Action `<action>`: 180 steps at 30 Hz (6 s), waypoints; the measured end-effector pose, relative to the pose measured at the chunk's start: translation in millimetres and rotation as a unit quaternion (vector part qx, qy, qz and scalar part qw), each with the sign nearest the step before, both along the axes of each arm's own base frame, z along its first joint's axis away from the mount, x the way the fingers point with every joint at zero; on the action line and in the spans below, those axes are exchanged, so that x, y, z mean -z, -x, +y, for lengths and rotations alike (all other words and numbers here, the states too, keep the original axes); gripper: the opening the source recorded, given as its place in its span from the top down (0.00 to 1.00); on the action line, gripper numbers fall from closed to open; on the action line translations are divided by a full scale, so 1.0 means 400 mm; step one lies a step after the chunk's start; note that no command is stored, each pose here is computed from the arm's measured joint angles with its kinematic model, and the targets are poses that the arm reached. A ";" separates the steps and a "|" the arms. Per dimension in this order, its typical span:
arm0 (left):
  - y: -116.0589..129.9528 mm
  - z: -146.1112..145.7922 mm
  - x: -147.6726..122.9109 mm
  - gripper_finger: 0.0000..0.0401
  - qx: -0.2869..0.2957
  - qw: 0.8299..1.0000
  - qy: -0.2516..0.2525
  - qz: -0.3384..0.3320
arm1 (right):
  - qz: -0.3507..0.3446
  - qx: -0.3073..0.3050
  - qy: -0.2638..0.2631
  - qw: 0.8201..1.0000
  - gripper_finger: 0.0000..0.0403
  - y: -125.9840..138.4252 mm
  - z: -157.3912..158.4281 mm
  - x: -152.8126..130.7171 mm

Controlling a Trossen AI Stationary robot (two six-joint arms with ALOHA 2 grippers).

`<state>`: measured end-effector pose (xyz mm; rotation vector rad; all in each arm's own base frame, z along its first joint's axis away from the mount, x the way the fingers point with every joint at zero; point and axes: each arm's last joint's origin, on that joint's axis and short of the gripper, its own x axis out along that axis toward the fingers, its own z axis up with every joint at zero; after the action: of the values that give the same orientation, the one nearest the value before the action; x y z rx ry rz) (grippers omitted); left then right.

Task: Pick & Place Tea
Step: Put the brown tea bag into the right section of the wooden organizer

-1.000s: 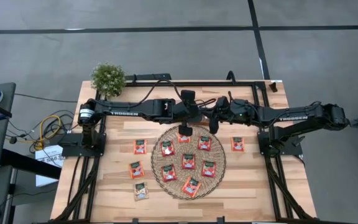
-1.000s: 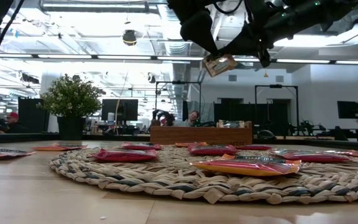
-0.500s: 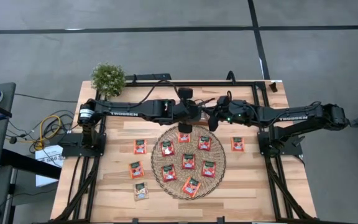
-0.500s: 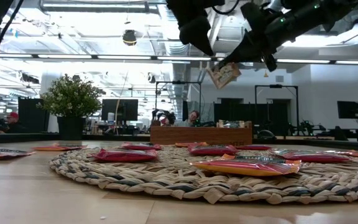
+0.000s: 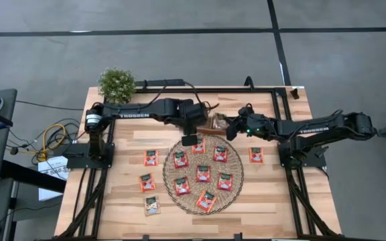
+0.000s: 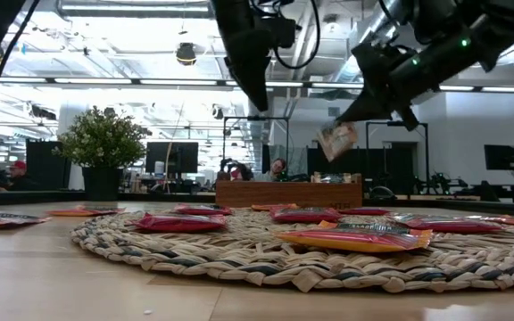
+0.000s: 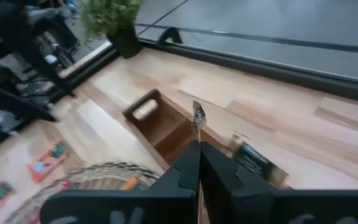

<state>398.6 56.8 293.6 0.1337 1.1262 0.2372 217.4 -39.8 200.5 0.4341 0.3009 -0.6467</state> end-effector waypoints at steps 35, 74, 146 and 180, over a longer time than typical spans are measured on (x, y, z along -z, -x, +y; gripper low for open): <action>0.394 -0.017 -0.027 0.72 -0.127 0.935 0.038 -0.329 | -0.042 -0.014 0.040 0.998 1.00 -0.018 -0.050 0.074; 0.554 -0.045 -0.009 0.72 -0.149 0.907 0.056 -0.390 | 0.020 0.011 0.055 0.998 1.00 -0.038 -0.054 0.140; 0.522 -0.043 0.019 0.72 -0.137 0.922 0.065 -0.356 | 0.242 -0.093 0.002 0.966 1.00 -0.104 -0.124 0.041; 0.499 -0.039 0.037 0.72 -0.130 0.930 0.060 -0.339 | 0.238 -0.097 -0.021 0.966 1.00 -0.090 -0.162 0.044</action>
<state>199.1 41.2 278.9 -0.2002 0.4591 0.4125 253.3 -104.6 182.7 0.2794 0.8049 -0.5472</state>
